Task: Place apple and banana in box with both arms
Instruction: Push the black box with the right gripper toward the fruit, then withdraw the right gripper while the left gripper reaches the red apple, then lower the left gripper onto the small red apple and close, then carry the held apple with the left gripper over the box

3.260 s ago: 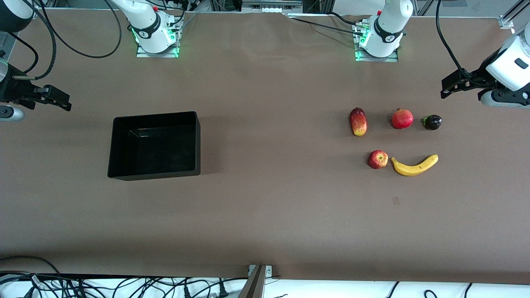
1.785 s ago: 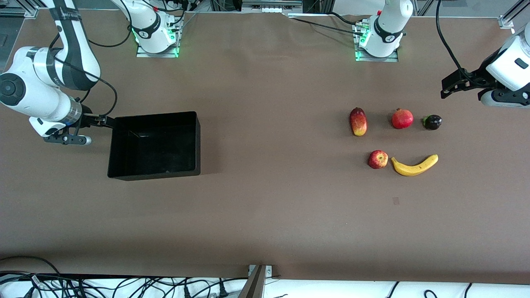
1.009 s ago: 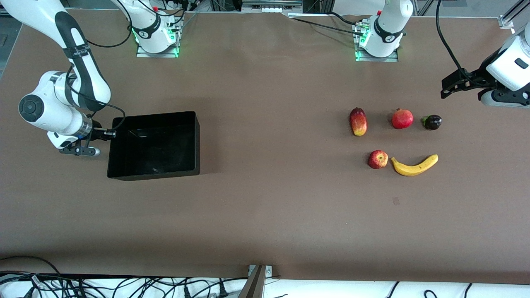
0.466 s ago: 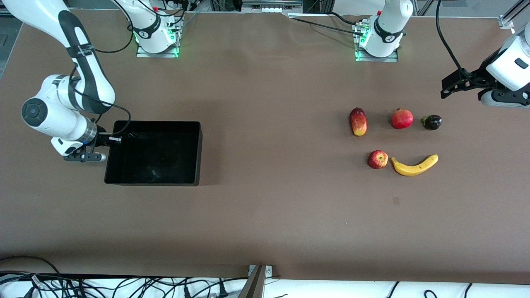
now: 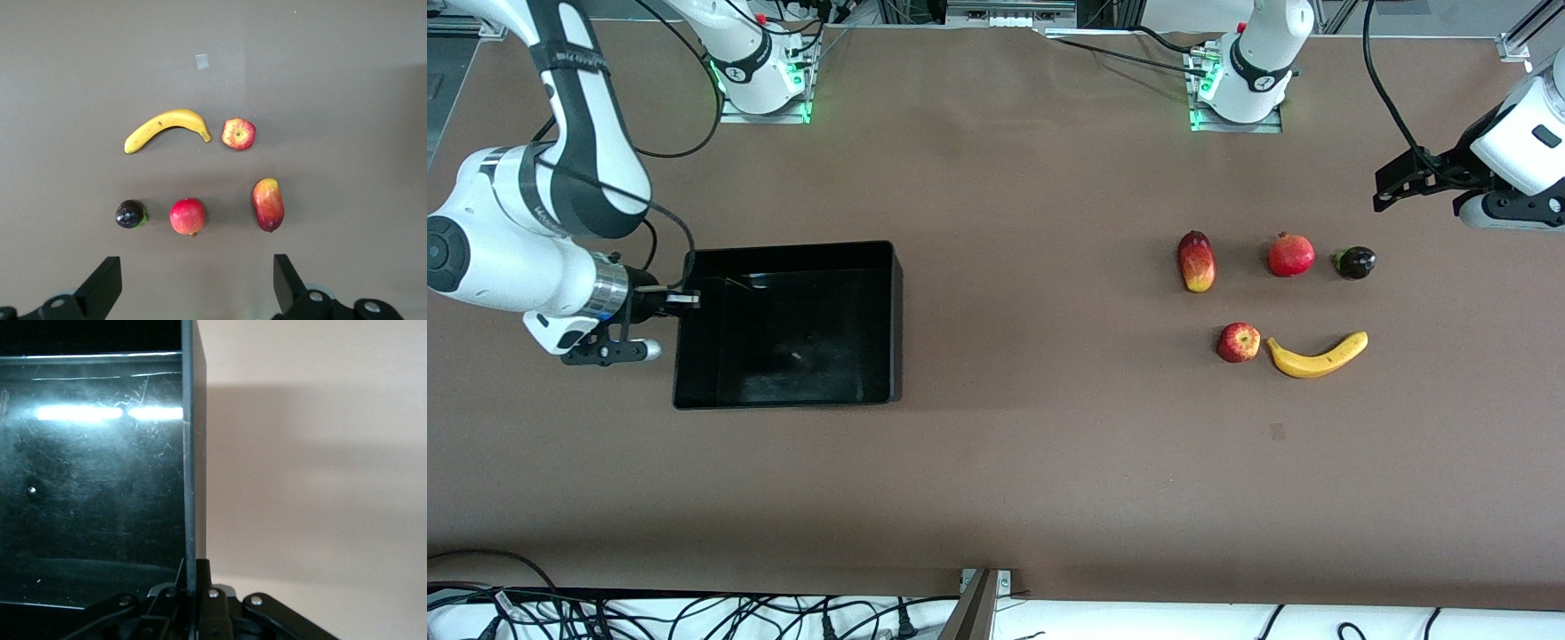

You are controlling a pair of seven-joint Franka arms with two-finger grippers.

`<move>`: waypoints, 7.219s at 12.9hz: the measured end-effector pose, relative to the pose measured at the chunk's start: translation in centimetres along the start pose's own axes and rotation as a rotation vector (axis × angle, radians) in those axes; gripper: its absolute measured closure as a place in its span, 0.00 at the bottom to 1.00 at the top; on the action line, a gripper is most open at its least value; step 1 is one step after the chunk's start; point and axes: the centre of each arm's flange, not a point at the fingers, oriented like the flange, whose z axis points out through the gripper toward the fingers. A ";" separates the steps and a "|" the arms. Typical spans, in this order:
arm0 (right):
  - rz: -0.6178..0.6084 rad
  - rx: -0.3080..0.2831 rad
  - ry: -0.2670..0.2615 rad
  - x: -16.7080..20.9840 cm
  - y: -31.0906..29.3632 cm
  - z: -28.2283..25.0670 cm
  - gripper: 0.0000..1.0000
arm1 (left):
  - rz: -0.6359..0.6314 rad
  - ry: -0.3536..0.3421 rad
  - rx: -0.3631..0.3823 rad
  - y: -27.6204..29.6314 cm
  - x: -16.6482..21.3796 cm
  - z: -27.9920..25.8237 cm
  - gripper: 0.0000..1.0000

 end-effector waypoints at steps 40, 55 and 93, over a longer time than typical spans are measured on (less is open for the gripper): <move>0.037 -0.162 0.088 -5.3 2.0 -18.9 0.00 | 0.050 -0.067 -0.037 2.5 5.5 8.2 0.00; 0.026 -0.151 0.177 -10.9 9.9 -22.7 0.00 | 0.188 0.026 -0.075 2.8 8.1 36.1 0.00; 0.009 -0.151 0.147 -10.4 8.9 -21.5 0.00 | 0.202 0.063 -0.128 41.5 0.4 40.7 0.35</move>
